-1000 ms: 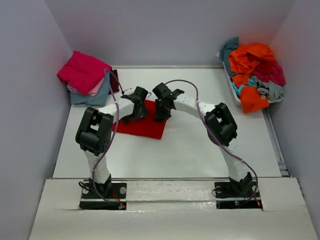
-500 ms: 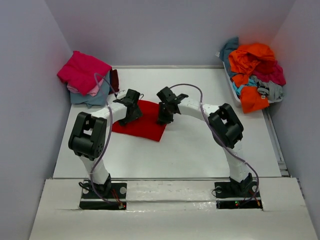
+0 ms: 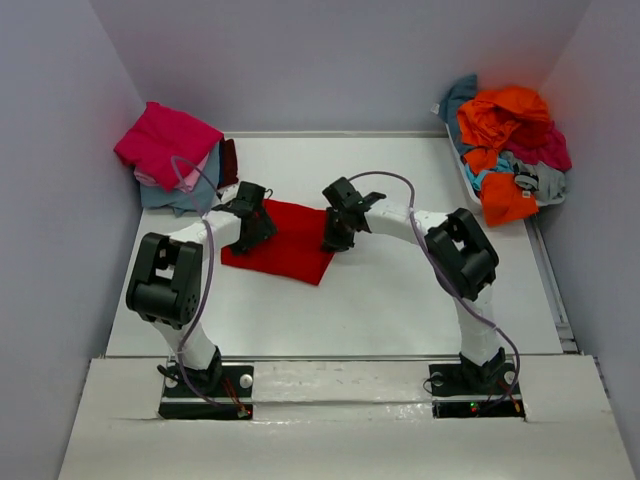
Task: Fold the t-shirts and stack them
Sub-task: Fold the tshirt
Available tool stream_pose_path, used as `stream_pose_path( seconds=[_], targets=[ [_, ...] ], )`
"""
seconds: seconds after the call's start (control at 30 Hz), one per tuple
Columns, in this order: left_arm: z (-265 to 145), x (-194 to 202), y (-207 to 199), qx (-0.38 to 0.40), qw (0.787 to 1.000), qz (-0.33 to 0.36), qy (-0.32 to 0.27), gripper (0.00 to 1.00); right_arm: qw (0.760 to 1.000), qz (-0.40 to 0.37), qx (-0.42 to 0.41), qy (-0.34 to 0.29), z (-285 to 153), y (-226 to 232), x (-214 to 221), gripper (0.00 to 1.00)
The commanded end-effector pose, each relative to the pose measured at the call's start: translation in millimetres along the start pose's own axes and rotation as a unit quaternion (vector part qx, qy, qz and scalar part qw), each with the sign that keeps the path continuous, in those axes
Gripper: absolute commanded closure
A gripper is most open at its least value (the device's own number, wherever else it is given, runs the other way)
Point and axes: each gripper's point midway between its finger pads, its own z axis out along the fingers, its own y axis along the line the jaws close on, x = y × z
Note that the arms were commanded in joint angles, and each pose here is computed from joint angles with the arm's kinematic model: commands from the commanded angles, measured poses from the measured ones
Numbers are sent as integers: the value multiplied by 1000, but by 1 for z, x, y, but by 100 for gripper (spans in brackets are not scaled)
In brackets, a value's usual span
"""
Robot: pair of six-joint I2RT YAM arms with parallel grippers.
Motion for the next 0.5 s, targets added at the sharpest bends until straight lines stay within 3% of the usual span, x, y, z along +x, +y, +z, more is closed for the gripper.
stream_pose_path(
  seconds=[0.0,0.17,0.47],
  targets=[
    [0,28,51,-76,996,18,49,13,993,-3,112,32,3,-71,18,67],
    [-2,26,52,-71,996,15,48,12,994,-8,111,22,-8,-64,9,67],
    [3,29,50,-66,996,15,54,12,999,-35,4,-40,-86,11,-33,66]
  ],
)
